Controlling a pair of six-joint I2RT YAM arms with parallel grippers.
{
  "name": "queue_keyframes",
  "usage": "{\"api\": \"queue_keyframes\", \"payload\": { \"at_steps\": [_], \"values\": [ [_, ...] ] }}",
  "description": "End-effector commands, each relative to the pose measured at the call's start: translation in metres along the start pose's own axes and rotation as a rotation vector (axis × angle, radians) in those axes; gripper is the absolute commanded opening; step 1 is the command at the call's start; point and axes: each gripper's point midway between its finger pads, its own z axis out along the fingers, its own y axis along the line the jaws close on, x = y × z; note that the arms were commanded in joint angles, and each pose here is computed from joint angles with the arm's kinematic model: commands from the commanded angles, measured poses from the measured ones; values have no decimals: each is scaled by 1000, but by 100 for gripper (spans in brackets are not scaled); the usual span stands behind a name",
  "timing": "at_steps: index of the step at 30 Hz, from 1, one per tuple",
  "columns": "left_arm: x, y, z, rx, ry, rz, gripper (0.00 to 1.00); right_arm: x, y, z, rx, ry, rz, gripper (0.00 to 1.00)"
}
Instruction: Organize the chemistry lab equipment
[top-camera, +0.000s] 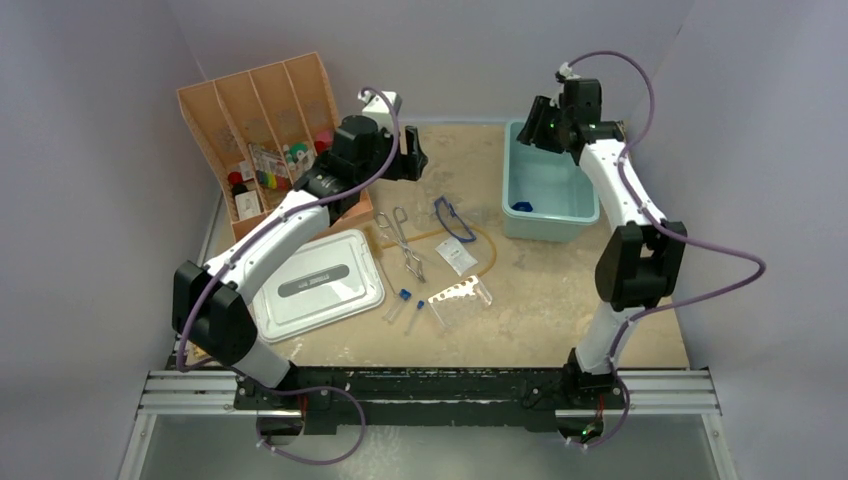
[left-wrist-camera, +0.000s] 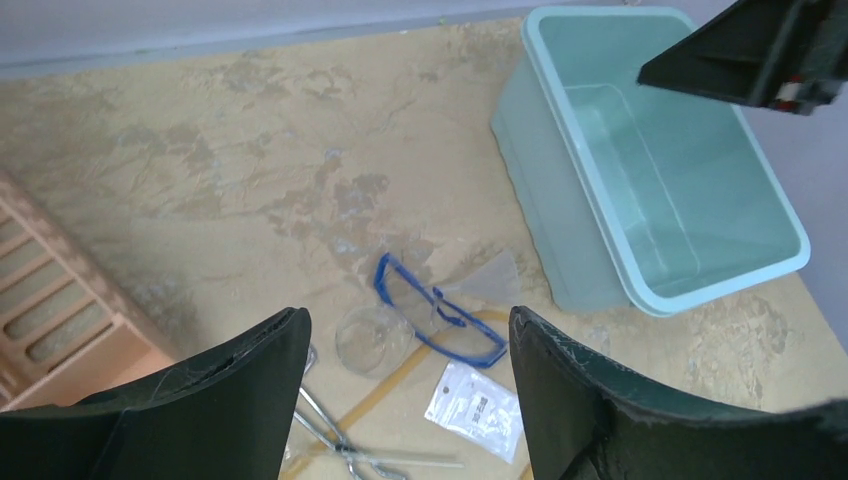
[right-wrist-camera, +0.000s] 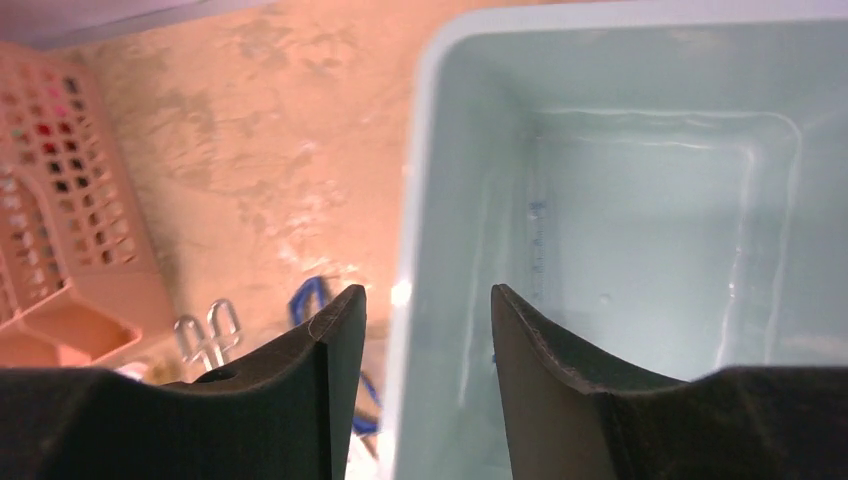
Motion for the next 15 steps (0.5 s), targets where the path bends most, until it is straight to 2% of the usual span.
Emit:
{"api": "queue_keyframes", "payload": {
  "at_steps": [1, 6, 15],
  "values": [
    [-7, 8, -19, -52, -58, -73, 71, 6, 59, -31, -78, -47, -156, 50],
    [18, 38, -22, -198, -35, -181, 71, 43, 113, -41, -164, -27, -281, 46],
    [41, 117, -44, -492, -50, -386, 70, 125, 173, -19, -228, 131, -403, 46]
  ]
}}
